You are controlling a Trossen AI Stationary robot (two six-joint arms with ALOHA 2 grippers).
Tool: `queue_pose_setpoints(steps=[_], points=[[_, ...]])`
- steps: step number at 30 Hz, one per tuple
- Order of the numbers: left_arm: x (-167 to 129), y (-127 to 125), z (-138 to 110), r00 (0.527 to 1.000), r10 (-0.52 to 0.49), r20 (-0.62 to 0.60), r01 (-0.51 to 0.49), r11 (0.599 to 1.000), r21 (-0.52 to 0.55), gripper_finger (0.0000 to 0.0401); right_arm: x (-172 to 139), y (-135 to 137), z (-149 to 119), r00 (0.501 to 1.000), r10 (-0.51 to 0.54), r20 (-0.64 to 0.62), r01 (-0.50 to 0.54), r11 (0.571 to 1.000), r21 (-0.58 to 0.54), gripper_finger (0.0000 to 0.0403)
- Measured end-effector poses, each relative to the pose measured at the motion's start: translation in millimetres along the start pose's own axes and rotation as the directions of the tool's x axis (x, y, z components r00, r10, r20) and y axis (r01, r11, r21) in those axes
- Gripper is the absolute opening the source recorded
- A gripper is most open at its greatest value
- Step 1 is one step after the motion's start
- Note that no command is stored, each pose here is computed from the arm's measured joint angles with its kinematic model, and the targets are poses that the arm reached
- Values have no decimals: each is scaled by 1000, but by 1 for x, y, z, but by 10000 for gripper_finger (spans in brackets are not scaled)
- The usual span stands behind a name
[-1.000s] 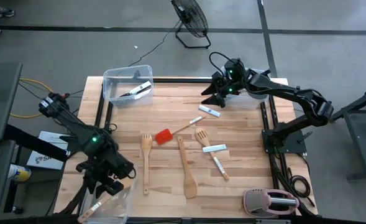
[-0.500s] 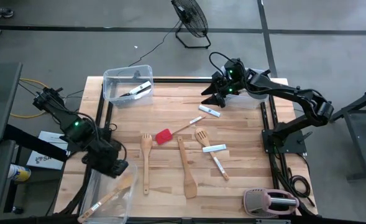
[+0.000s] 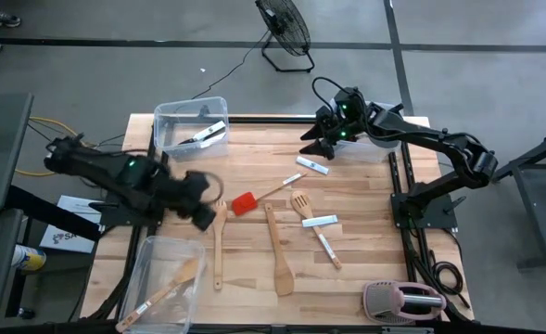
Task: Pick & Place Kitchen Items
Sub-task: Put the red spatula into the top right transparent bin
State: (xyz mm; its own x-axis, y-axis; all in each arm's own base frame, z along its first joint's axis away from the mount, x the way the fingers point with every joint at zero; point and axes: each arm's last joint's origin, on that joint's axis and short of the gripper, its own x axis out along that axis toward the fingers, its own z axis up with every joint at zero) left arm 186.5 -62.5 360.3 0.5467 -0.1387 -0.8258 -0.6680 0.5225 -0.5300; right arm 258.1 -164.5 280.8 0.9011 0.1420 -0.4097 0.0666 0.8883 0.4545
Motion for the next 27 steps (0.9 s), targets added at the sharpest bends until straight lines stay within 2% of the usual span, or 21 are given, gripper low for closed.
queue_pose_setpoints(steps=[6, 10, 15, 17, 21, 27], points=[[17, 7, 49, 988, 71, 134, -95, 979, 179, 133, 0, 0, 0, 1000, -4, 0, 4, 998, 65, 325], [40, 7, 78, 978, 112, 178, -162, 939, 302, 133, 0, 0, 0, 1000, -4, 0, 4, 994, 109, 325], [80, 8, 109, 968, 168, 187, -233, 881, 413, 133, -2, 1, -2, 1000, 1, -14, 2, 985, 170, 325], [98, 11, 118, 964, 207, 169, -262, 860, 437, 135, -5, 3, -2, 1000, -9, -24, 13, 984, 179, 325], [135, 21, 131, 949, 296, 106, -312, 850, 425, 154, -18, 12, -2, 997, -77, -17, 78, 984, 158, 325], [183, 34, 147, 950, 313, 1, -287, 870, 401, 202, -43, 31, 4, 984, -169, 51, 164, 982, 96, 325]])
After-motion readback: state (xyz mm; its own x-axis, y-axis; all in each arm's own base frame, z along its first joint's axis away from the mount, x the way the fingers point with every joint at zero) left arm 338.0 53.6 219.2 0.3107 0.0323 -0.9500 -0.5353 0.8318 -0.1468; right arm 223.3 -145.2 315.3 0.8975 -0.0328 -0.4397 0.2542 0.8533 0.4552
